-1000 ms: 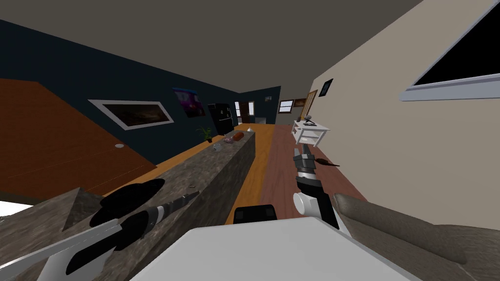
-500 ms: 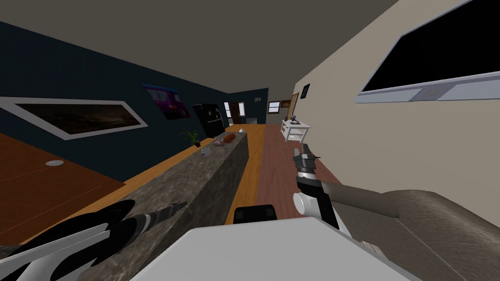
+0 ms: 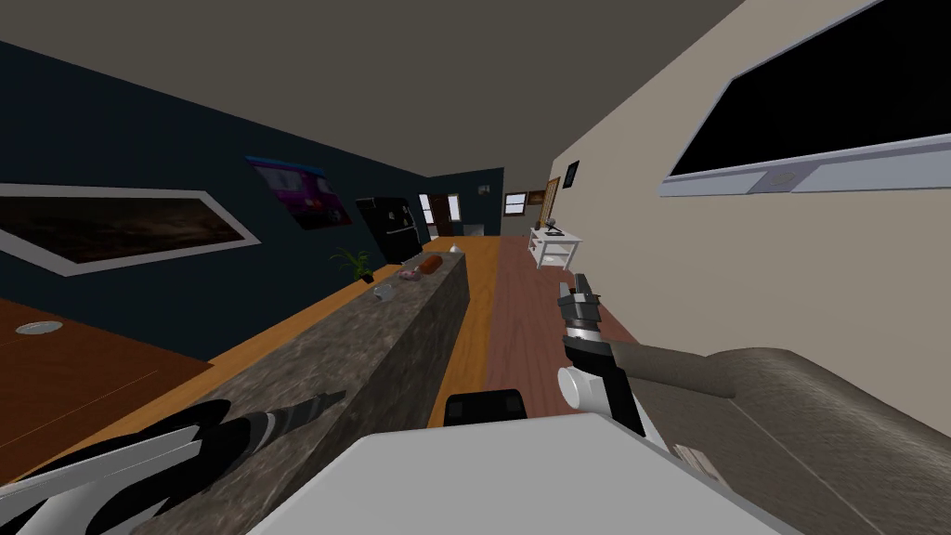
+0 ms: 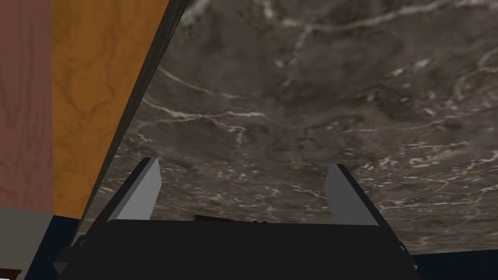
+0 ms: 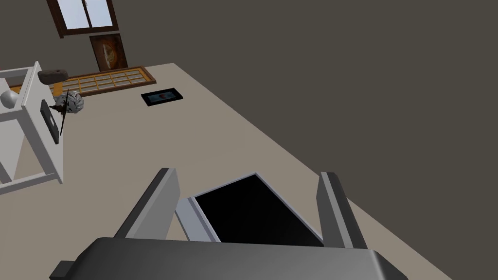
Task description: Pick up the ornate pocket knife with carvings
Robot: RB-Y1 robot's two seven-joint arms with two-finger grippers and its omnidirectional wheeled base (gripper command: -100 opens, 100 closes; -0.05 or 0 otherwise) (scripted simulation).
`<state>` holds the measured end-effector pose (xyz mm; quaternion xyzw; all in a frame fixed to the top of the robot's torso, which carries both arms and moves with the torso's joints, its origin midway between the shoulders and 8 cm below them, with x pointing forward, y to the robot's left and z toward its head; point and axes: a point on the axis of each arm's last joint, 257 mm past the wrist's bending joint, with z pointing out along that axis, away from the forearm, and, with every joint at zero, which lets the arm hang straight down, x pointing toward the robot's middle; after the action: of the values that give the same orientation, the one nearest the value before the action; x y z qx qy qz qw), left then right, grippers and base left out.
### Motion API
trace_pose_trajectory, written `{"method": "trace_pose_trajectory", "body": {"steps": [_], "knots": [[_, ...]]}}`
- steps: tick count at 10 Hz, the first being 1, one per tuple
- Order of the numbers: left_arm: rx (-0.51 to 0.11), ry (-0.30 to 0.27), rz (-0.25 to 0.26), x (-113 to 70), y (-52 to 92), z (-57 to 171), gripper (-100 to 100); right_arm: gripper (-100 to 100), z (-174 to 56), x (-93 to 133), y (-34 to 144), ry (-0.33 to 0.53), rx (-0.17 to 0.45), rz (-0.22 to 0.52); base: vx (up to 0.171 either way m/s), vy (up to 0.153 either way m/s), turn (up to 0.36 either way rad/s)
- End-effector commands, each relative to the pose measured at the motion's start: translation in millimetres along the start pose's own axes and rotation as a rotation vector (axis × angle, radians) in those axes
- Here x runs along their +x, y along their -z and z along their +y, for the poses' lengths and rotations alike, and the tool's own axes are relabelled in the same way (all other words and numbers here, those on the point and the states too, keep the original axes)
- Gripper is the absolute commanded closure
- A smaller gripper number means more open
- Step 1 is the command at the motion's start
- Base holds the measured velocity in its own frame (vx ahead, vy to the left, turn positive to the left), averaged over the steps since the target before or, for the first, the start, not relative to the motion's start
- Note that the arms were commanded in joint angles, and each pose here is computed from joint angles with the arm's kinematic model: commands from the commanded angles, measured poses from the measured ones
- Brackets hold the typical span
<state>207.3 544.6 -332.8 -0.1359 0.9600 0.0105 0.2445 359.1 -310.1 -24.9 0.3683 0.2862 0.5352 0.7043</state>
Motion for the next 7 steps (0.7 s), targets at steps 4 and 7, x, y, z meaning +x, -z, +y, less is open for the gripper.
{"method": "trace_pose_trajectory", "body": {"steps": [4,7], "knots": [[-0.016,0.030,-0.002,23.8,-3.4,16.6,-100,0,0.0,0.0,0.0,0.000,0.000,0.000,0.033,-0.001,-0.083],[-0.018,0.034,-0.001,28.5,-4.2,17.1,100,0,0.0,0.0,0.0,0.000,0.000,0.000,0.015,0.000,-0.036]]}}
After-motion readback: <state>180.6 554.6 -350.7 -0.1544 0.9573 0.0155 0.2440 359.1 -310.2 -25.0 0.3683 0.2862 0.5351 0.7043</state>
